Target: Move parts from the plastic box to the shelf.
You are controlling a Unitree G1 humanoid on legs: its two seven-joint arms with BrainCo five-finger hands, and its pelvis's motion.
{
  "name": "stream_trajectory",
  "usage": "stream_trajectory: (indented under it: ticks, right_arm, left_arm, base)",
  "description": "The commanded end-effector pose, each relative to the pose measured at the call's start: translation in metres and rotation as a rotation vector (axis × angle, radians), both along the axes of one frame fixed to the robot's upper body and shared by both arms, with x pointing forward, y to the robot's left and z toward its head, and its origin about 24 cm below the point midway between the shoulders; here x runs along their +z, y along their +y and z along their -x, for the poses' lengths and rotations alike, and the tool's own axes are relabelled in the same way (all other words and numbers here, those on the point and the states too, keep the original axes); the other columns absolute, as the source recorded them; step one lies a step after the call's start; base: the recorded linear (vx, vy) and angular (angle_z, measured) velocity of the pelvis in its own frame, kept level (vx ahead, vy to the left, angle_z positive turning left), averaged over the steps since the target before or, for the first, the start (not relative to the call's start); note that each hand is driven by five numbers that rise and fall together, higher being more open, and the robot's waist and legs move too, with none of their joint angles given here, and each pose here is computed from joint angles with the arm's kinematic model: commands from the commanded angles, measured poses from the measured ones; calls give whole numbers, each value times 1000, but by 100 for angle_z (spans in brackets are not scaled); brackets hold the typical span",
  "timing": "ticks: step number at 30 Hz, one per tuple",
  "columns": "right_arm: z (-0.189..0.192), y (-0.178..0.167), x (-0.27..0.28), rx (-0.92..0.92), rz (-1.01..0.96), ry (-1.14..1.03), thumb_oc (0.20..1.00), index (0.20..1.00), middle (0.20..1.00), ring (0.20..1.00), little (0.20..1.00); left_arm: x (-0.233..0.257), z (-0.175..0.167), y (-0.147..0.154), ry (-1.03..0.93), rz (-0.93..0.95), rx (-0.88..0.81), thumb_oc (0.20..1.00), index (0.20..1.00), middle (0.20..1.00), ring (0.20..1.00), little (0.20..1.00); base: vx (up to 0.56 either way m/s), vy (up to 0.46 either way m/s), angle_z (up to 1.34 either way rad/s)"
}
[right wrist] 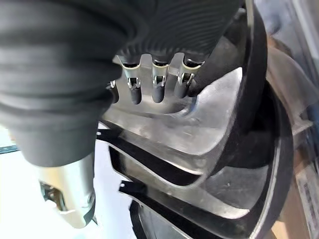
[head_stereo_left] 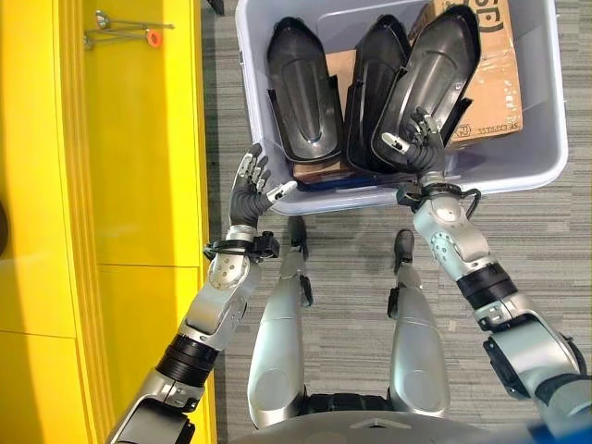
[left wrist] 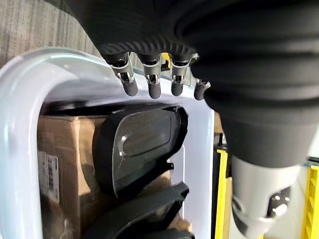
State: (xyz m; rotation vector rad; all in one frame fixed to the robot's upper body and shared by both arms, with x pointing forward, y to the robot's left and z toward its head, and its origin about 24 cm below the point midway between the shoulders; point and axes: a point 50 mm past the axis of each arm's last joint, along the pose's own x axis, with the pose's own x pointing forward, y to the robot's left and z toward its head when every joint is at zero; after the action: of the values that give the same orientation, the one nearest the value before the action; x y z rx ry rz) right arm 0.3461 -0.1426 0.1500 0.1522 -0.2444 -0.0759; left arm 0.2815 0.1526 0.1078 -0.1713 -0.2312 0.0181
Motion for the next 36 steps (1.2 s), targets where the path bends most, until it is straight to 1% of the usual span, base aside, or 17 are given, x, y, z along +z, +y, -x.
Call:
stream_trajectory:
  ticks: [1, 3, 4, 5, 7, 10, 14, 15, 20, 22, 28, 36]
  right_arm:
    - [13, -9, 38, -66, -65, -223, 1000, 1000, 1000, 1000, 1000]
    - [26, -12, 52, -96, -120, -318, 1000, 1000, 1000, 1000, 1000]
    - [26, -12, 52, -96, -120, -317, 1000, 1000, 1000, 1000, 1000]
    - [33, -16, 62, -134, -96, -378, 1000, 1000, 1000, 1000, 1000]
    - [35, -16, 66, -144, -84, -403, 1000, 1000, 1000, 1000, 1000]
    - [48, -24, 83, -222, -42, -508, 1000, 1000, 1000, 1000, 1000]
    - [54, -29, 90, -283, -35, -556, 1000, 1000, 1000, 1000, 1000]
    - [56, -32, 94, -337, -15, -577, 1000, 1000, 1000, 1000, 1000]
    - [55, -35, 93, -415, 18, -566, 1000, 1000, 1000, 1000, 1000]
    - [53, -38, 92, -478, 56, -557, 1000, 1000, 1000, 1000, 1000]
    - [43, -44, 86, -591, 63, -490, 1000, 1000, 1000, 1000, 1000]
    - [29, -41, 74, -601, 85, -395, 1000, 1000, 1000, 1000, 1000]
  left_arm:
    - [21, 9, 1, -110, 21, 12, 1000, 1000, 1000, 1000, 1000]
    - [24, 9, 2, -124, 19, 33, 1000, 1000, 1000, 1000, 1000]
    - [24, 9, 2, -123, 19, 33, 1000, 1000, 1000, 1000, 1000]
    - [27, 9, 3, -135, 10, 41, 1000, 1000, 1000, 1000, 1000]
    - [28, 9, 3, -141, 10, 44, 1000, 1000, 1000, 1000, 1000]
    - [33, 12, 4, -167, 2, 52, 1000, 1000, 1000, 1000, 1000]
    - [32, 14, 4, -168, 1, 54, 1000, 1000, 1000, 1000, 1000]
    - [32, 15, 4, -171, -6, 58, 1000, 1000, 1000, 1000, 1000]
    - [34, 16, 4, -183, -8, 65, 1000, 1000, 1000, 1000, 1000]
    - [35, 16, 3, -187, -10, 67, 1000, 1000, 1000, 1000, 1000]
    - [34, 17, 1, -190, -4, 70, 1000, 1000, 1000, 1000, 1000]
    - [32, 20, 1, -187, -5, 64, 1000, 1000, 1000, 1000, 1000]
  base:
    - [0, 0, 0]
    - [0, 0, 0]
    - [0, 0, 0]
    - [0, 0, 0]
    - [0, 0, 0]
    - [0, 0, 0]
    - [3, 0, -2]
    - [0, 0, 0]
    - [2, 3, -1]
    - [0, 0, 0]
    - [0, 0, 0]
    - [0, 4, -4]
